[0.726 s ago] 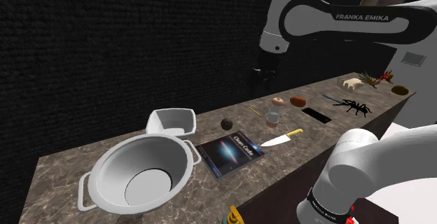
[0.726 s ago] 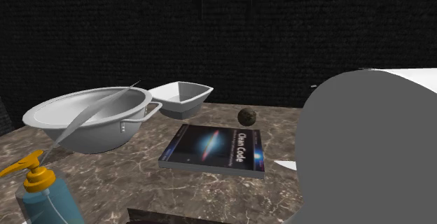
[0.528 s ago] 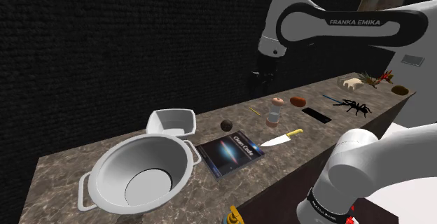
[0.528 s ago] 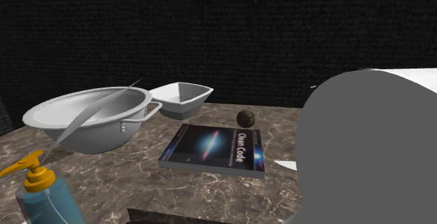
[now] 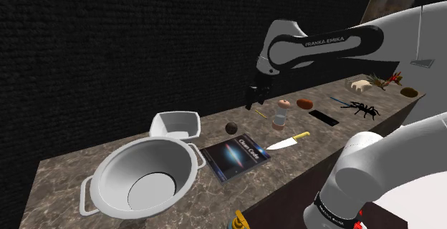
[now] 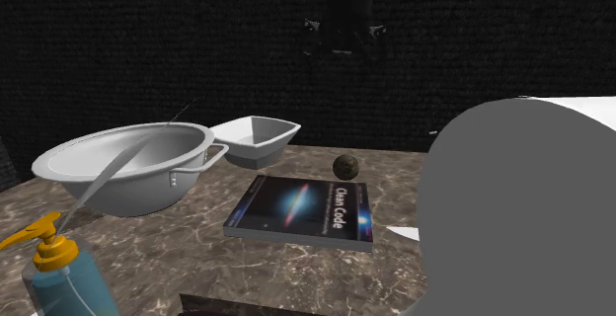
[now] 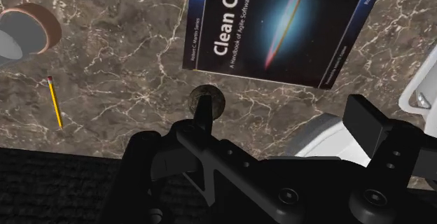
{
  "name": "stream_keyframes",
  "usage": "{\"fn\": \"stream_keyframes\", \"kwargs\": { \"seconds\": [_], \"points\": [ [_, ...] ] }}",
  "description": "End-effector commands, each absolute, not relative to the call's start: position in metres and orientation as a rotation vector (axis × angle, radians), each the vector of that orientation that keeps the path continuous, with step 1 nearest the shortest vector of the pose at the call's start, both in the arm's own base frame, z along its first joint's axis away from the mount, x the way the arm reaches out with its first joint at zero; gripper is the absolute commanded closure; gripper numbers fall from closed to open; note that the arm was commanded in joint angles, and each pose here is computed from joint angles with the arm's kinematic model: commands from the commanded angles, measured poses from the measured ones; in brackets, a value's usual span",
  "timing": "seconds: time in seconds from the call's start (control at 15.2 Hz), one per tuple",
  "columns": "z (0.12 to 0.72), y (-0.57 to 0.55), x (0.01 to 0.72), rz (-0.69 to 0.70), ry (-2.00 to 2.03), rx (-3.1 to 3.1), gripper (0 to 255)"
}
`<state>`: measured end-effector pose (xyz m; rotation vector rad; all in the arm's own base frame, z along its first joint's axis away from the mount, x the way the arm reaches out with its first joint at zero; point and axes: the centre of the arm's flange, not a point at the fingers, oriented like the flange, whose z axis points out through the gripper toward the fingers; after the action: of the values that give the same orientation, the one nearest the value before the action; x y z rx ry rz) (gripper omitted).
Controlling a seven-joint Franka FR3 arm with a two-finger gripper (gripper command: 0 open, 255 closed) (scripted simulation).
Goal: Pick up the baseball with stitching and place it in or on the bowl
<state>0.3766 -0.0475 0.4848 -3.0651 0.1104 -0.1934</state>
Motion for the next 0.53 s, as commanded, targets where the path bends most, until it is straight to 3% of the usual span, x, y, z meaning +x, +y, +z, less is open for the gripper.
{"fn": "stream_keyframes", "kwargs": {
  "seconds": [0.0, 0.46],
  "points": [
    [0.465, -0.059, 0.392, -0.212, 0.100, -3.055, 0],
    [0.394, -0.096, 0.438, -0.260, 0.067, -3.018, 0]
  ]
}}
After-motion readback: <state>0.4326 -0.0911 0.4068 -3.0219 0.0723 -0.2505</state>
